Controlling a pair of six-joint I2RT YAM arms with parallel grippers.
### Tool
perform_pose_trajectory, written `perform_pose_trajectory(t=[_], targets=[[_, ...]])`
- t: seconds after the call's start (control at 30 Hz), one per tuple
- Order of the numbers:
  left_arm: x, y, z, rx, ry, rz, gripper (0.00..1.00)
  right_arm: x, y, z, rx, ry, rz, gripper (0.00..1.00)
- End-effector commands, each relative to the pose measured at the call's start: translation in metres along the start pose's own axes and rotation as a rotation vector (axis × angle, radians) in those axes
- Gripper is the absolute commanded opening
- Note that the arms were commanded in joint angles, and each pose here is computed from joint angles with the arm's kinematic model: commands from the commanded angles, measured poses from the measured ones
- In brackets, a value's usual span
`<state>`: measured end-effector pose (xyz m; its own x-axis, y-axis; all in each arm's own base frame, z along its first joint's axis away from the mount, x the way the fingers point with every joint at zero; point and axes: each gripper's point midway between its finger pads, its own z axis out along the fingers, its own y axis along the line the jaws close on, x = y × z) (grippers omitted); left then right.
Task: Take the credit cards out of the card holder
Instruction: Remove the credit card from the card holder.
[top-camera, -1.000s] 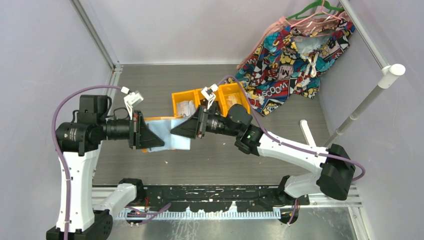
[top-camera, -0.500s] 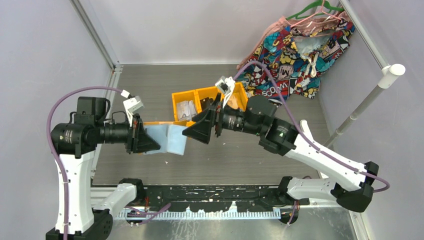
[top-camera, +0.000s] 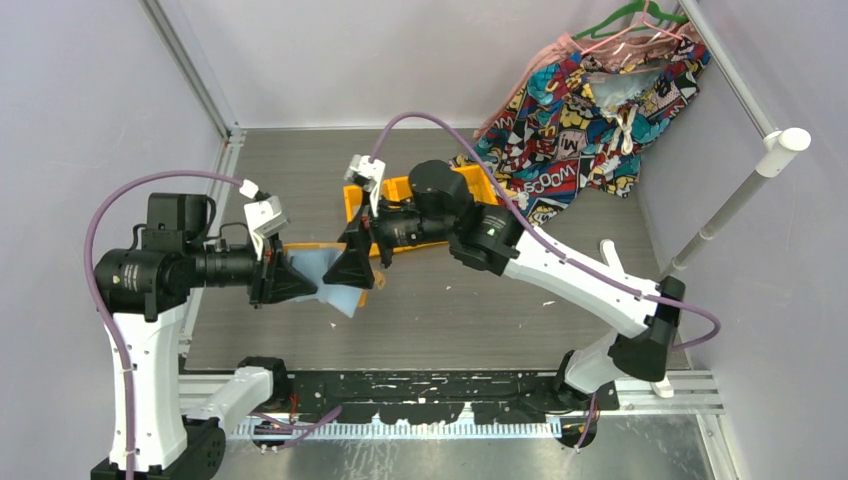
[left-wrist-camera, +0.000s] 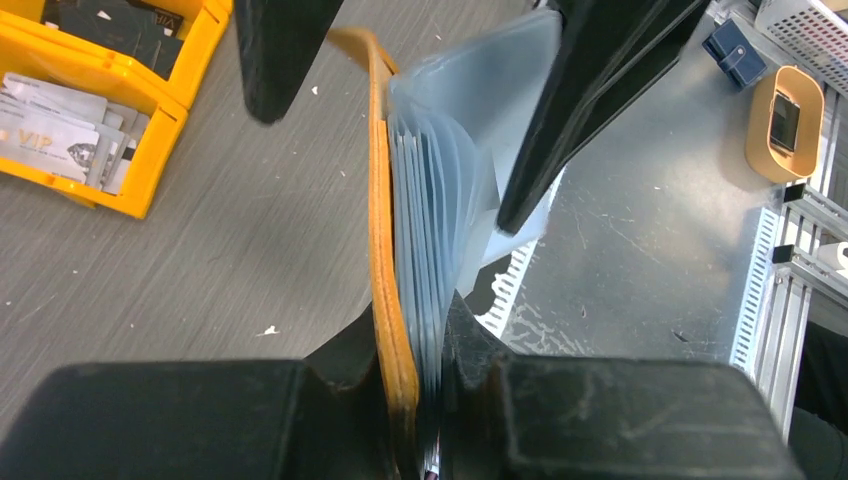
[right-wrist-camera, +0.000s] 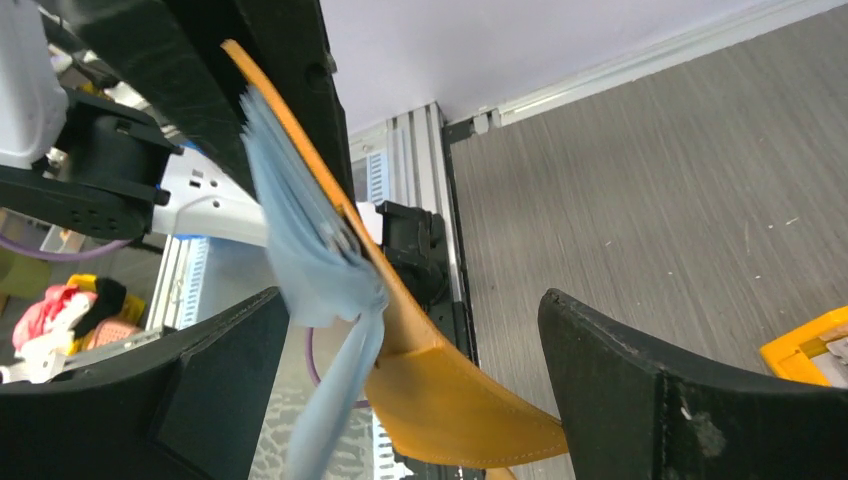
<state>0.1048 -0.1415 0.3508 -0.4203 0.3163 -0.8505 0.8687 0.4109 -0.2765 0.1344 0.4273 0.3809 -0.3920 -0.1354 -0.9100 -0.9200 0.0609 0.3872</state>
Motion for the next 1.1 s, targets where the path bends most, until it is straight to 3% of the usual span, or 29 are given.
perform_pose_trajectory(t=[0.0,0.13,0.27,0.37,0.47,0.57,0.8,1.07], targets=[[0.015,-0.032,-0.008,0.079,0.046,-0.087,0.0,-0.02,0.034,-0.001,-0.125,-0.02,-0.09,0.99],[0.015,-0.032,-0.007,0.086,0.043,-0.09,0.0,-0.019,0.029,0.011,-0.13,-0.011,-0.068,0.97],[0.014,-0.032,-0.007,0.082,0.045,-0.09,0.0,-0.021,0.029,0.016,-0.138,-0.013,-0.036,0.83],[0.014,-0.034,-0.008,0.086,0.04,-0.09,0.0,-0.024,0.024,0.018,-0.106,-0.03,-0.012,0.65],[0.011,-0.036,-0.008,0.093,0.031,-0.102,0.02,-0.026,0.014,0.02,-0.055,-0.043,0.019,0.34],[0.008,-0.04,-0.009,0.102,0.02,-0.098,0.06,-0.027,0.011,0.019,-0.051,-0.066,0.049,0.24],[-0.003,-0.045,-0.012,0.11,0.007,-0.129,0.16,-0.02,-0.001,-0.002,-0.012,-0.106,0.048,0.14],[-0.02,-0.058,-0.016,0.171,-0.035,-0.163,0.19,-0.017,-0.002,-0.022,0.0,-0.114,0.054,0.13]])
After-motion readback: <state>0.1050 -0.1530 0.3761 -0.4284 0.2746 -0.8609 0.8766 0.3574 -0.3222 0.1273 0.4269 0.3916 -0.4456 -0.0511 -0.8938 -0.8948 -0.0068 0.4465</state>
